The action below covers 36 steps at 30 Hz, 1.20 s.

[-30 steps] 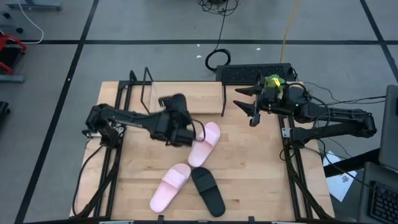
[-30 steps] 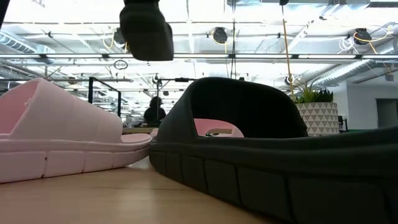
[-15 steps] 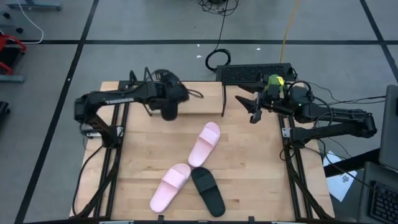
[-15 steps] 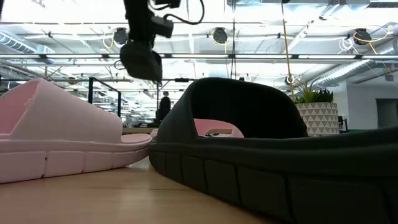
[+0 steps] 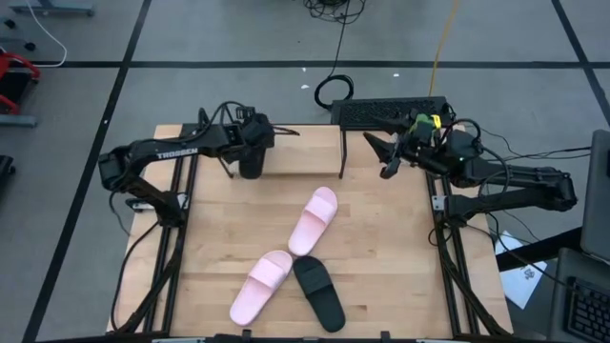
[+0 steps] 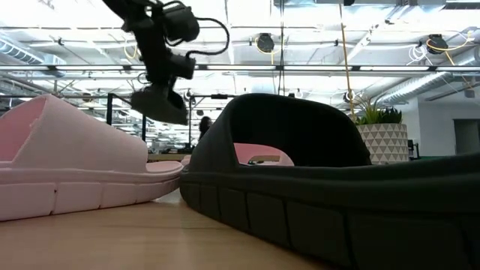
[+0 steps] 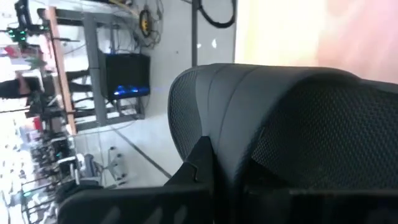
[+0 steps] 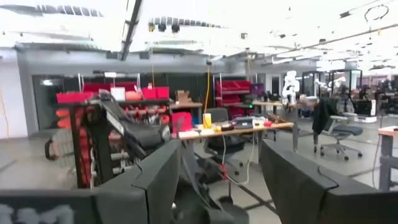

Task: Pick and place slides into the shelf
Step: Put the top black slipper on the shelf

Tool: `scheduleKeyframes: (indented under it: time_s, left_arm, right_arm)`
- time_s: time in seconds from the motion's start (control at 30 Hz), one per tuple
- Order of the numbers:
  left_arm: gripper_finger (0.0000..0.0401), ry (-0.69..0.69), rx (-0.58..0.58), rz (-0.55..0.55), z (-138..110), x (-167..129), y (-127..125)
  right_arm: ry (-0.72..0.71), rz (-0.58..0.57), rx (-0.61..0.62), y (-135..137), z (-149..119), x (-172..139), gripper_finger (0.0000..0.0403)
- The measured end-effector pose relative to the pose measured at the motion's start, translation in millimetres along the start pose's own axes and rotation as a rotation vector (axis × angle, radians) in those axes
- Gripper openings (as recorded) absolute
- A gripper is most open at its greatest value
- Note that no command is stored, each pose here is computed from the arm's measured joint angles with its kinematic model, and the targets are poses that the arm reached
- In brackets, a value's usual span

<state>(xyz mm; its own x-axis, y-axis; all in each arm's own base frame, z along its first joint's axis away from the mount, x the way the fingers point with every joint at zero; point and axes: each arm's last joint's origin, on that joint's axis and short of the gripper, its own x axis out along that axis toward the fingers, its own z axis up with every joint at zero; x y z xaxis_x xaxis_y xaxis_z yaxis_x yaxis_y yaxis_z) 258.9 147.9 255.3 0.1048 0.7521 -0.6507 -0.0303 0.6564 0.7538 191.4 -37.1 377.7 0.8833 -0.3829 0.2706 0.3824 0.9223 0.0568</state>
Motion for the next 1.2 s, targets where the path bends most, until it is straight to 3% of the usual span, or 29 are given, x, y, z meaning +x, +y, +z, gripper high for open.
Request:
scheduleKeyframes:
  time_s: [0.33, 0.87, 1.2]
  left_arm:
    - [0.0, 0.025, -0.017, -0.029, -26, 39, -2]
    - [0.0, -0.014, -0.048, -0.052, -46, 62, -1]
    - [0.0, -0.011, 0.003, -0.05, -52, 70, -11]
  right_arm:
    - [0.007, 0.001, 0.016, 2, -6, 7, 0.0212]
    - [0.023, -0.045, 0.012, 4, -19, 21, 0.0212]
    - [0.012, -0.045, 0.03, 4, -18, 21, 0.0212]
